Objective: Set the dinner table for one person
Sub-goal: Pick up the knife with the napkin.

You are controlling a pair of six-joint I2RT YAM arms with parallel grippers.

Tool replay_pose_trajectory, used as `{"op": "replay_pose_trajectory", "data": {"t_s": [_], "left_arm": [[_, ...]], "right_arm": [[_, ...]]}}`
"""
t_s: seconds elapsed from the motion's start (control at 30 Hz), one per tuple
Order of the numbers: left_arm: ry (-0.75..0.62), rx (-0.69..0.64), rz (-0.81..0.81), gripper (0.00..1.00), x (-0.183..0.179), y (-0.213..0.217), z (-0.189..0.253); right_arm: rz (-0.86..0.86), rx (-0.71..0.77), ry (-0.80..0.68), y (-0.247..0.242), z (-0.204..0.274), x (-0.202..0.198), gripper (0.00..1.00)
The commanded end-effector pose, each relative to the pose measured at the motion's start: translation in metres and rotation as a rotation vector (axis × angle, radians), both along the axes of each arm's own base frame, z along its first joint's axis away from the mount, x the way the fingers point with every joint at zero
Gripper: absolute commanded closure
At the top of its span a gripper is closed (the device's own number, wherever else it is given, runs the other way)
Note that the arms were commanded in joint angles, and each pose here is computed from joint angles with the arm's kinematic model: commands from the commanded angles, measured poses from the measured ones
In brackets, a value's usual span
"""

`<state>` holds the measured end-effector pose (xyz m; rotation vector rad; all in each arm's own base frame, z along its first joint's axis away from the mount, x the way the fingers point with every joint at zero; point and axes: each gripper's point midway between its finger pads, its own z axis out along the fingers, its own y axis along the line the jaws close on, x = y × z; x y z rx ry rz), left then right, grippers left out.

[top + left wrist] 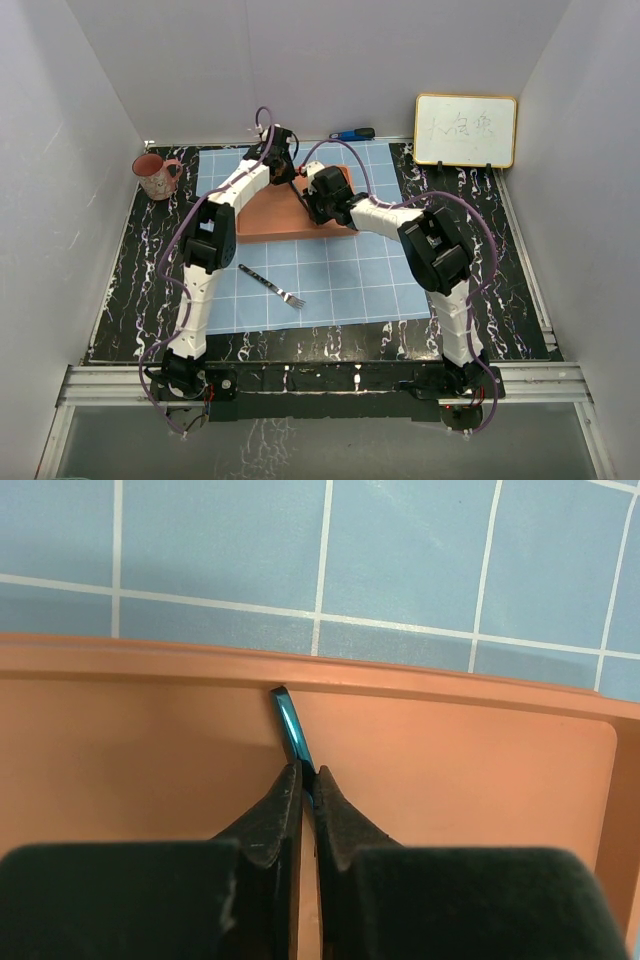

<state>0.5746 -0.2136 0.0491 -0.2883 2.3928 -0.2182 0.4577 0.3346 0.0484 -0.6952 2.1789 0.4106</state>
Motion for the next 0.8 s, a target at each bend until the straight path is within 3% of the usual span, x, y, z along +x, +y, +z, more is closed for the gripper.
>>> {"op": "replay_pose_trajectory", "data": {"t_s": [0.0,0.6,0.77], "left_arm": [[0.168,0.056,-0.058,1.00,-0.040,0.007,-0.040],[0.061,0.014,-0.153,1.00,-0.049,-0.025,0.028],[0.068,0.028,-0.162,1.00,-0.050,-0.031,0.026]], "right_arm": [[-0.038,-0.021,-0.054,-0.003,-0.002,0.016,1.00],[-0.060,0.074,-0.230,0.004,0.091,0.036,1.00],[-0.057,0.079,-0.242,0.004,0.099,0.035,1.00]]}}
